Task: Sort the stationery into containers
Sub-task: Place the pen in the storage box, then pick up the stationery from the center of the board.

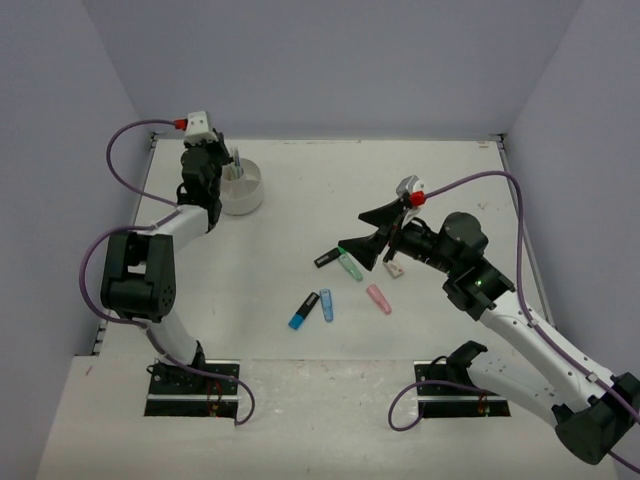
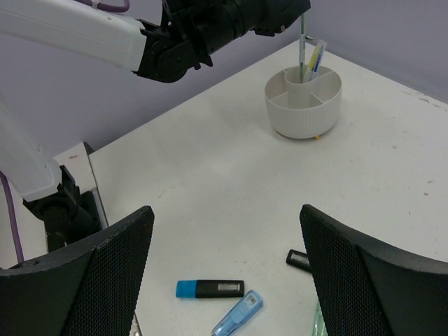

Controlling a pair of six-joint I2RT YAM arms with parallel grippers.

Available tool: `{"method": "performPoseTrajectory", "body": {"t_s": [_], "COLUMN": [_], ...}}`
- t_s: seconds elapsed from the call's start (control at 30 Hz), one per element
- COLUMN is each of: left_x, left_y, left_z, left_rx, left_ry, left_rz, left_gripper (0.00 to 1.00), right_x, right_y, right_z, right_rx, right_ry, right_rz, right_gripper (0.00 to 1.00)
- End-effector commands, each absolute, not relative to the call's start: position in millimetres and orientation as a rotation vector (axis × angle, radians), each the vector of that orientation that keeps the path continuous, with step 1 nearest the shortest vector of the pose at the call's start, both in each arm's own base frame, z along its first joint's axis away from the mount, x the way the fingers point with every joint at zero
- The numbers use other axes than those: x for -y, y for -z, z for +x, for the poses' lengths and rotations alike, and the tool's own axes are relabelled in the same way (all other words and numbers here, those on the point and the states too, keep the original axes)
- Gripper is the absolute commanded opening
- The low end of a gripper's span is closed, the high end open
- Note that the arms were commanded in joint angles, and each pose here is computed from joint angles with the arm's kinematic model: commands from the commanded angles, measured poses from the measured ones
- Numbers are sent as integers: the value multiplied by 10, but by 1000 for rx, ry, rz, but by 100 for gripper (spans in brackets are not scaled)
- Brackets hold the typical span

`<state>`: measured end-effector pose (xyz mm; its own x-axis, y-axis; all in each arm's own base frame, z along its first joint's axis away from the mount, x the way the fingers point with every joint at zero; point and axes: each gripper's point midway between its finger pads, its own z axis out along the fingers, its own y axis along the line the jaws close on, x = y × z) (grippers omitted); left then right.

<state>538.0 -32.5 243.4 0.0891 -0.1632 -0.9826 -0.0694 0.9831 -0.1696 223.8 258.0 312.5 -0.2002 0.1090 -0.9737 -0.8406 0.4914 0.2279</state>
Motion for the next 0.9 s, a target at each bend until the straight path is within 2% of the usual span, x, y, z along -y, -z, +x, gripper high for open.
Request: {"method": "performPoseTrajectory", "body": {"t_s": [0.0, 0.03, 0.07, 0.17, 0.2, 0.23, 0.27, 0.43, 0.5, 0.53, 0.57, 0.63, 0.7, 0.77, 0.87], "left_x": [326, 323, 319, 318, 306, 298, 272, 21, -46, -25, 18, 145, 346, 458, 609], "left_y": [-2718, -2738, -2759, -2982, -3086, -3127, -3226, -3723, -3995, -3768, -3746, -3685, -3531, -3366, -2823], "left_z": [5314, 5300, 5285, 5201, 5166, 5139, 5090, 4599, 4186, 4002, 3768, 3550, 3091, 2890, 2780], "left_rx": [-1427, -1427, -1429, -1404, -1397, -1401, -1397, -1448, -1464, -1551, -1575, -1615, -1593, -1587, -1738], "left_ry": [92, 89, 87, 91, 92, 92, 93, 115, 157, 204, 254, 336, 438, 466, 466], "left_rz": [-183, -182, -181, -173, -183, -188, -211, -490, -598, -708, -735, -699, -507, -374, -235], "left_gripper": [26, 35, 37, 74, 82, 95, 99, 100, 100, 100, 100, 100, 100, 100, 100], "right_x": [-2576, -2574, -2581, -2599, -2612, -2617, -2626, -2663, -2646, -2579, -2548, -2438, -2310, -2244, -2141], "right_y": [-3234, -3226, -3215, -3164, -3128, -3117, -3073, -2779, -2750, -2509, -2536, -2267, -2009, -1798, -1357], "right_z": [2297, 2309, 2316, 2363, 2390, 2404, 2431, 2653, 2776, 2859, 2928, 2980, 2996, 2932, 2908], "right_rx": [-1498, -1502, -1507, -1534, -1548, -1554, -1571, -1740, -1820, -1940, -1975, -2115, -2278, -2381, -2528], "right_ry": [-961, -958, -957, -950, -947, -941, -934, -869, -814, -738, -698, -595, -471, -412, -278], "right_rz": [-644, -641, -641, -639, -639, -640, -642, -615, -582, -548, -519, -482, -449, -456, -479], "right_gripper": [86, 86, 86, 86, 86, 86, 86, 82, 78, 77, 75, 73, 71, 70, 70]}}
